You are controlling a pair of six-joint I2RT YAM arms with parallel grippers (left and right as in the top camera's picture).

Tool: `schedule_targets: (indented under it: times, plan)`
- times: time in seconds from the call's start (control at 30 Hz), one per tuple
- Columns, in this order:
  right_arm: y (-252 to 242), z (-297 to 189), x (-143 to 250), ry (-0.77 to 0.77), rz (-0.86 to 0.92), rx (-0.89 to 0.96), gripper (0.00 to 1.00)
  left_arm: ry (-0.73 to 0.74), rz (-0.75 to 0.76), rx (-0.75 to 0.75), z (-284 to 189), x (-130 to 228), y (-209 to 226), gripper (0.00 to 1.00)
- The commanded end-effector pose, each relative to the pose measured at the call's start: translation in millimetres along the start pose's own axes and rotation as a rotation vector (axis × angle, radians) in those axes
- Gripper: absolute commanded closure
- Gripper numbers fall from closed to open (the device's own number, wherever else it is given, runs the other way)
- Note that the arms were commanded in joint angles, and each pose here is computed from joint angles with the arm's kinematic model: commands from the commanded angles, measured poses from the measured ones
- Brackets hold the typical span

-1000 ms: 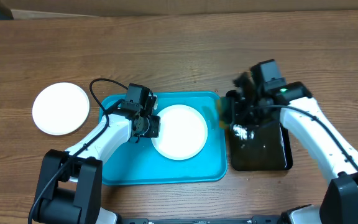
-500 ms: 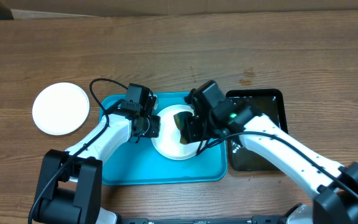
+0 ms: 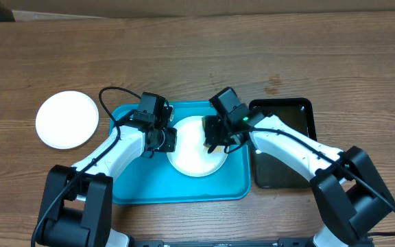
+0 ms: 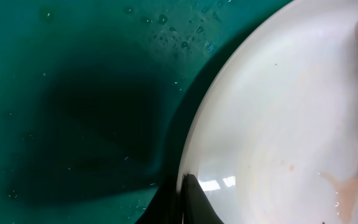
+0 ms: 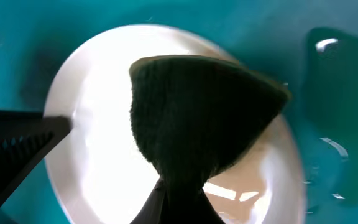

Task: Clean dirty plates on tray and stack at the side
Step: 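Scrub the white plate again with the sponge in right gripper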

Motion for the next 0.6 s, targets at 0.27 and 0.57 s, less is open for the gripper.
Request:
schedule_targets:
  times: [0.27, 0.57]
  plan:
    - [0.9, 6.0, 11.3, 0.034, 0.006, -0.039, 0.96, 0.022, 0.027, -0.003, 4.0, 6.4, 0.4, 0.96]
    - [1.9, 7.2, 14.1, 0.040, 0.001, -0.037, 0.96, 0.022, 0.026, -0.002, 4.0, 6.4, 0.3, 0.96]
Point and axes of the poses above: each gripper's point midway between its finger pads, its own z axis out along the fingers, its own y axis along the line the jaws close on, x = y × z, the point moved 2 cm from there along -z, back along the fingers
